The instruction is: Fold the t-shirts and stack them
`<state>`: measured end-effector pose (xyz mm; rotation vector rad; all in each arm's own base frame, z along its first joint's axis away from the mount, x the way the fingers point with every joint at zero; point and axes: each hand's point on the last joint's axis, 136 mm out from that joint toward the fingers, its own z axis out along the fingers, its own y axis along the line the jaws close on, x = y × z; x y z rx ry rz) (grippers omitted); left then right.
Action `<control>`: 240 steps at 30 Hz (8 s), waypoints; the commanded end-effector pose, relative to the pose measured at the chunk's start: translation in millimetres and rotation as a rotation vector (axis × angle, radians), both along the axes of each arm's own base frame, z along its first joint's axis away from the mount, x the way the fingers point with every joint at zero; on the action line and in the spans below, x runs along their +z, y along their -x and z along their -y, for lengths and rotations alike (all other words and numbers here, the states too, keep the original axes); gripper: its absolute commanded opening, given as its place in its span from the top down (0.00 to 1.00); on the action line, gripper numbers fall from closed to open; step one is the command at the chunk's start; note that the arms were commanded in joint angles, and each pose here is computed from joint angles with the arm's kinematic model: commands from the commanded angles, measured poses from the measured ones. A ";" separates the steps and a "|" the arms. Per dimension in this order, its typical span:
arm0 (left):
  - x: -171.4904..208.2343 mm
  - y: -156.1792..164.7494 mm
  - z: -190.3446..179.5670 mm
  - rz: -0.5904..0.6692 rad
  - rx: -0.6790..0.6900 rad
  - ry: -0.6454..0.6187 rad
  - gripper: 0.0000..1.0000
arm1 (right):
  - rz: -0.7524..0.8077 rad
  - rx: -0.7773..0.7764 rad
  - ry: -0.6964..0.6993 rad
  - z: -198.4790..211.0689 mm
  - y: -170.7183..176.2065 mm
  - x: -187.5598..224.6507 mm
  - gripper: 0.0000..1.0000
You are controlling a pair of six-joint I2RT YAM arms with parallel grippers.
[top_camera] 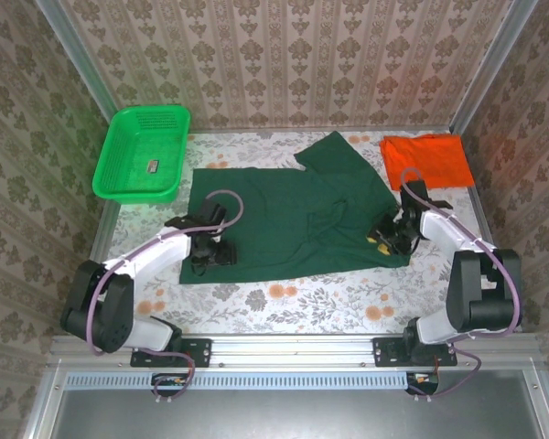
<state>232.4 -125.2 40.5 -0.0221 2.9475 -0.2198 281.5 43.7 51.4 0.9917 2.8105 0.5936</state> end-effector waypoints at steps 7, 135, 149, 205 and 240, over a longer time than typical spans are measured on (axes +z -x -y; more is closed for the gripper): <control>-35.4 33.7 -84.0 -0.115 0.338 -0.211 0.45 | -0.093 -0.185 0.087 59.1 35.6 -24.7 0.55; 75.8 -160.8 -18.6 0.005 0.095 -0.124 0.11 | 0.449 0.170 0.306 23.1 -262.7 110.4 0.44; 37.7 -267.1 -25.1 -0.018 0.316 -0.141 0.14 | 0.505 0.276 0.235 -9.6 -366.8 48.2 0.51; 16.8 -257.1 -46.9 0.024 0.476 -0.181 0.29 | 0.525 0.141 0.273 -9.7 -394.2 11.4 0.49; -19.9 -252.1 -40.9 -0.087 0.451 -0.126 0.78 | 0.413 0.176 0.098 -36.4 -377.9 -45.8 0.71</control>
